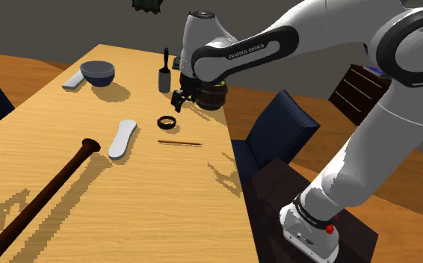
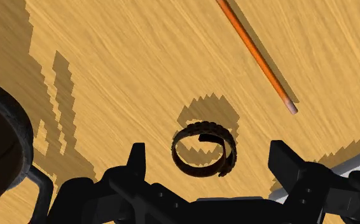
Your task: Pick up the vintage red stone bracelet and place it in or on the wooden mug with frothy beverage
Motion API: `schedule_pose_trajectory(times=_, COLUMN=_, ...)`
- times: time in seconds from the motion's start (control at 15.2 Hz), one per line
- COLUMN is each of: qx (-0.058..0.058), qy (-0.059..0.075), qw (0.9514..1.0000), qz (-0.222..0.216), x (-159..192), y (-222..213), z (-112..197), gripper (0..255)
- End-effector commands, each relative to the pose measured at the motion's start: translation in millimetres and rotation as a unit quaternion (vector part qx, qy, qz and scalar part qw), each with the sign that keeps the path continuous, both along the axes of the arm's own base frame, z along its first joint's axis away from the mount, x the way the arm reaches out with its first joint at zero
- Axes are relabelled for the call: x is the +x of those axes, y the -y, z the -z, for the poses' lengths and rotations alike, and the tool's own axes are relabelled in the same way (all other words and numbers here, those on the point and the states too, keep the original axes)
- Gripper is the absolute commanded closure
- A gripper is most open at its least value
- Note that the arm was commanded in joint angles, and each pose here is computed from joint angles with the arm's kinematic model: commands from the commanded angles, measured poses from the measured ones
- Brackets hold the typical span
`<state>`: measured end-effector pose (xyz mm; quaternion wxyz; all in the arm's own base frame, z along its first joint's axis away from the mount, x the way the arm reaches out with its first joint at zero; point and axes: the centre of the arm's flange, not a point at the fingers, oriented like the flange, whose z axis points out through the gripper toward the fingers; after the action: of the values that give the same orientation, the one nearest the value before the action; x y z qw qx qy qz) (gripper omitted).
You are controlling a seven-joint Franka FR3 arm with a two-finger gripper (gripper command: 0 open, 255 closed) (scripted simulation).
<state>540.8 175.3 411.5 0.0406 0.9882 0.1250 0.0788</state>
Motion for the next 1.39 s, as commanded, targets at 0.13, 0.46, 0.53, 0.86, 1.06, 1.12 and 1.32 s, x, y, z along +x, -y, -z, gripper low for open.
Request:
schedule_pose_trajectory(times=0.13, qx=-0.008, qy=-0.004, qw=0.9999, qz=-0.008, x=31, y=-24, z=38, gripper=0)
schedule_pose_trajectory(times=0.46, qx=-0.017, qy=-0.010, qw=0.9997, qz=-0.017, x=67, y=-52, z=82, gripper=0)
schedule_pose_trajectory(times=0.53, qx=-0.017, qy=-0.010, qw=0.9997, qz=-0.017, x=68, y=-52, z=88, gripper=0)
schedule_pose_trajectory(times=0.86, qx=-0.017, qy=-0.010, qw=0.9997, qz=-0.017, x=72, y=-49, z=114, gripper=0)
schedule_pose_trajectory(times=1.06, qx=-0.017, qy=-0.010, qw=0.9997, qz=-0.017, x=73, y=-49, z=122, gripper=0)
schedule_pose_trajectory(times=1.12, qx=-0.017, qy=-0.010, qw=0.9997, qz=-0.017, x=73, y=-49, z=122, gripper=0)
schedule_pose_trajectory(times=1.32, qx=-0.017, qy=-0.010, qw=0.9997, qz=-0.017, x=73, y=-49, z=122, gripper=0)
